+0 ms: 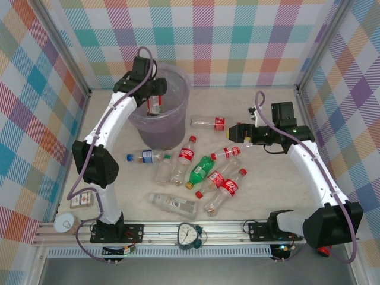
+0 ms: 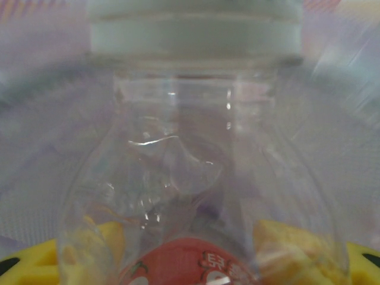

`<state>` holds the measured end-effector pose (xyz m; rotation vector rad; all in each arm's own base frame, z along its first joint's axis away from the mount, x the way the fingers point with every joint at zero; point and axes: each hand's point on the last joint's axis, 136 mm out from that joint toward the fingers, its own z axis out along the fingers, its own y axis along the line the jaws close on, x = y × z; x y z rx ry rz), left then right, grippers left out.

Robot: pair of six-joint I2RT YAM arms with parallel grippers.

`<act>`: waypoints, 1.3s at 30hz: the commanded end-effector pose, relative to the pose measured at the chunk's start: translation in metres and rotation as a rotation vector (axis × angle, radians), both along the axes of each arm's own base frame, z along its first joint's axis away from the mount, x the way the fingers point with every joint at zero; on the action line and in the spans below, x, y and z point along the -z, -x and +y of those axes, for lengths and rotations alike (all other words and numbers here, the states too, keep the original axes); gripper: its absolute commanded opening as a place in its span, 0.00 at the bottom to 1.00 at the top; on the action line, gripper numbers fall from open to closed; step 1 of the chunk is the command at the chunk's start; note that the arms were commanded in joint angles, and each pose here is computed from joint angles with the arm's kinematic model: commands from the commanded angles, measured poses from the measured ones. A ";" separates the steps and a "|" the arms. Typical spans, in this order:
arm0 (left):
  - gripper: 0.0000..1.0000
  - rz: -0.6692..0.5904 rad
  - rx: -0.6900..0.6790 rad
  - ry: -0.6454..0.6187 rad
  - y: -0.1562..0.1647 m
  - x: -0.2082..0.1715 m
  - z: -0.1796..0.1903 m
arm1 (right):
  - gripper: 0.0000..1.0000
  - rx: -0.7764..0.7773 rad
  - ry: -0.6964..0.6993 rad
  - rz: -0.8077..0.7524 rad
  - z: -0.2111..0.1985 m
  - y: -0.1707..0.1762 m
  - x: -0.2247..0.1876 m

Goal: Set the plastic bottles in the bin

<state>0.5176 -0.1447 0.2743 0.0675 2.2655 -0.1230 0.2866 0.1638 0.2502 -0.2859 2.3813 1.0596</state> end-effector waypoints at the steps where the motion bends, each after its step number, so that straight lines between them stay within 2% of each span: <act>1: 0.00 -0.041 0.037 -0.017 0.008 -0.008 -0.003 | 1.00 0.005 0.017 0.005 -0.003 0.003 0.004; 11: 0.00 0.031 0.061 -0.025 0.019 0.031 -0.010 | 1.00 0.021 0.024 0.021 -0.005 0.001 0.014; 19: 0.32 0.060 0.059 -0.025 0.021 0.041 -0.011 | 1.00 0.035 0.025 0.034 -0.006 0.001 0.019; 24: 0.48 0.061 0.061 -0.024 0.020 0.040 -0.012 | 0.99 0.041 0.026 0.036 -0.006 0.001 0.020; 39: 0.71 0.056 0.064 -0.016 0.019 0.031 -0.013 | 0.99 0.043 0.046 0.029 -0.009 0.000 0.021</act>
